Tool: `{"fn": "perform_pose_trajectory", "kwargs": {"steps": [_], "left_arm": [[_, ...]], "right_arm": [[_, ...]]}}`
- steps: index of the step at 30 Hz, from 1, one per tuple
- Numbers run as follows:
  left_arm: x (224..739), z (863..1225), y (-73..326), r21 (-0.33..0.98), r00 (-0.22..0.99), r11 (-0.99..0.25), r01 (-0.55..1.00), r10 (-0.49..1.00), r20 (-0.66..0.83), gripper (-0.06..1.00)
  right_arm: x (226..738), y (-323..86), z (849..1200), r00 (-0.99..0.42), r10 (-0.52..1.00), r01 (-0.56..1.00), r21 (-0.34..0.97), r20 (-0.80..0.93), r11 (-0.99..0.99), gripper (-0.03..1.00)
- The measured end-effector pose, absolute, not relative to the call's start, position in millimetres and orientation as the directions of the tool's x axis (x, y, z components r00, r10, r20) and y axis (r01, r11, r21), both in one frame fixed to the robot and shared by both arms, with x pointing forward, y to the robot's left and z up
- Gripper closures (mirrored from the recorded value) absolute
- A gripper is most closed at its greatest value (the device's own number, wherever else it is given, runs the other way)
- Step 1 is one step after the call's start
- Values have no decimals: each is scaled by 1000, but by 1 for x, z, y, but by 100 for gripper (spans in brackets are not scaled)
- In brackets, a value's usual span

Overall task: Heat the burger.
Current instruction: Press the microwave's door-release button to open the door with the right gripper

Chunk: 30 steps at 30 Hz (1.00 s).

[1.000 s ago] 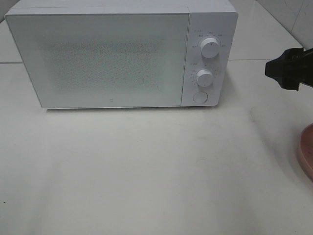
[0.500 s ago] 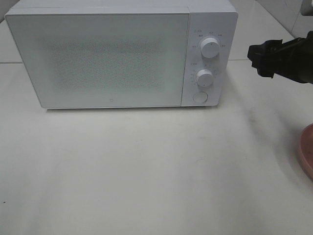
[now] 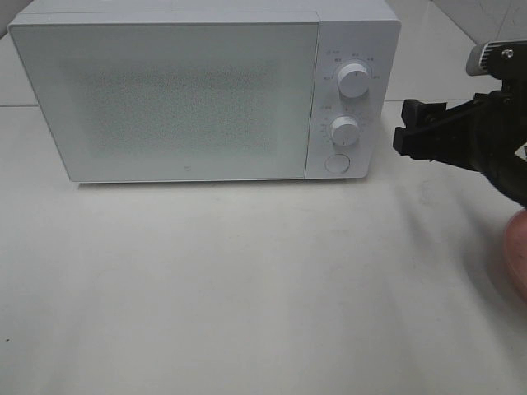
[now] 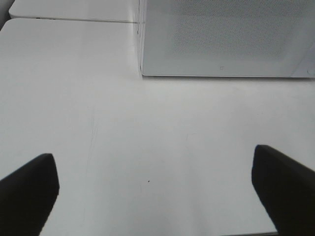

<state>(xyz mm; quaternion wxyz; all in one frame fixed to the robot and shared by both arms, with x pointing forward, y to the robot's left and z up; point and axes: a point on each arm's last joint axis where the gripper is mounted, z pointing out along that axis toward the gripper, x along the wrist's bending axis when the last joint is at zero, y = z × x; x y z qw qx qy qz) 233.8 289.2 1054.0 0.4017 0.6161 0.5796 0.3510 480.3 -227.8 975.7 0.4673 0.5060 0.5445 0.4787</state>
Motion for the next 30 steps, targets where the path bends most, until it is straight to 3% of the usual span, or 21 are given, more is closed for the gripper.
{"fn": "perform_pose_trajectory", "kwargs": {"steps": [7,18,30], "left_arm": [[234,1054,289,902,82,-6,432,996,-33,-4],[234,1054,289,902,82,-6,432,996,-33,-4],[234,1054,289,902,82,-6,432,996,-33,-4]], "right_arm": [[477,-210,967,-81,996,89,995,-33,41,20],[464,-185,950,-17,1000,76,997,-26,27,20],[454,-168,928,-11,998,145,987,-61,62,20]]}}
